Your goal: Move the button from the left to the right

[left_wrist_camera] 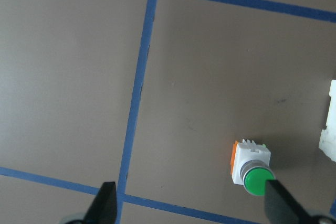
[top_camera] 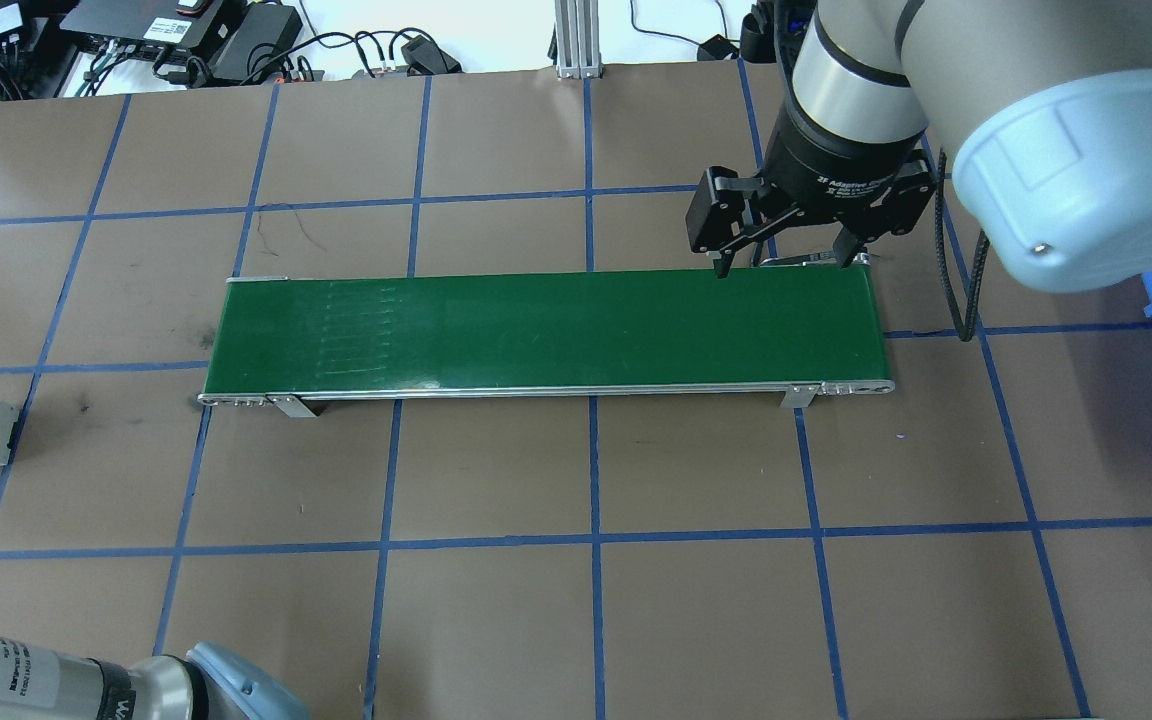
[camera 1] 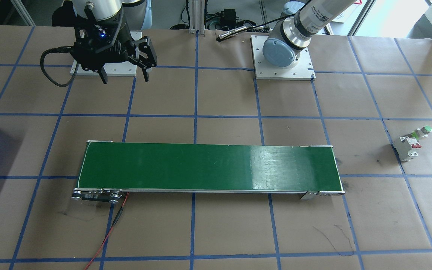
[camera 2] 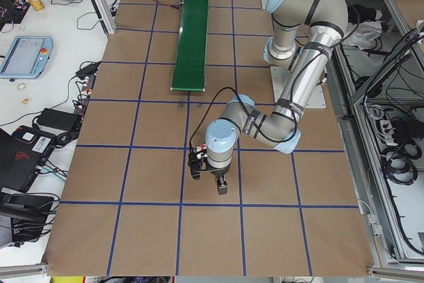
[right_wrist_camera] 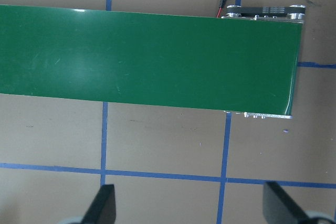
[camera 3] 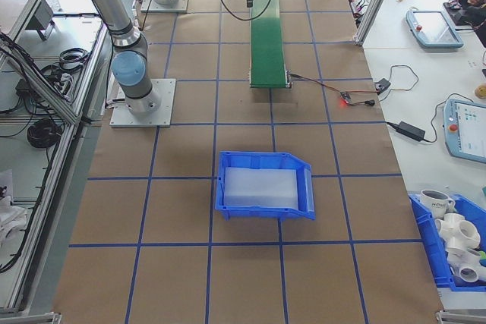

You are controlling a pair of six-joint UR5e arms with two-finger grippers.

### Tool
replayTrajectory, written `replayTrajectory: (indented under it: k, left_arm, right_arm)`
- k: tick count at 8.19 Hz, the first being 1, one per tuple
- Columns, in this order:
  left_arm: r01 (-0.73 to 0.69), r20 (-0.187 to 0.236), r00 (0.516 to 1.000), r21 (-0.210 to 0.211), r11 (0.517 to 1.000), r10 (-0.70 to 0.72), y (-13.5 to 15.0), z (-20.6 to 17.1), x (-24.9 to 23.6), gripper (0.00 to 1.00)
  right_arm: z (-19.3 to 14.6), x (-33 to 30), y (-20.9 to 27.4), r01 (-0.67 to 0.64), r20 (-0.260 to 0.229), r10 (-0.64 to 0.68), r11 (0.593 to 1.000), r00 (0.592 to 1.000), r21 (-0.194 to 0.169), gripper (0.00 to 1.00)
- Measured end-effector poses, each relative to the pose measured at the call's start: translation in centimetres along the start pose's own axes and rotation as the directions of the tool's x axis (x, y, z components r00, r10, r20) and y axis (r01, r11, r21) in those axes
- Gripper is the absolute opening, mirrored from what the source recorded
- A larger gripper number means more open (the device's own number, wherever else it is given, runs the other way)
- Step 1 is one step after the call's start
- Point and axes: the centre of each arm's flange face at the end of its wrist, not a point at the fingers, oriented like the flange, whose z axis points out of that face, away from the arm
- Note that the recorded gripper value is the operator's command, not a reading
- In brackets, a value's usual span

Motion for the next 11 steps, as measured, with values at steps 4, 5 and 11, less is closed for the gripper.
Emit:
replayTrajectory:
  k: [4, 5, 11]
  left_arm:
    - [-0.013, -0.089, 0.996, -0.012, 1.000, 0.012, 1.5, 4.0, 2.4, 1.00]
    - [-0.017, -0.103, 0.995, -0.019, 1.000, 0.015, 1.6, 4.7, 2.6, 1.00]
    - [-0.031, -0.132, 0.991, -0.038, 0.999, 0.026, 1.6, 8.7, 3.1, 0.63]
  right_arm:
    - [0.0, 0.0, 0.0, -0.001, -0.001, 0.001, 1.000, 1.000, -0.001, 1.00]
    - [0.0, 0.0, 0.0, -0.001, -0.001, 0.001, 1.000, 1.000, -0.001, 1.00]
    - [0.0, 0.0, 0.0, -0.001, -0.002, 0.001, 1.000, 1.000, -0.002, 1.00]
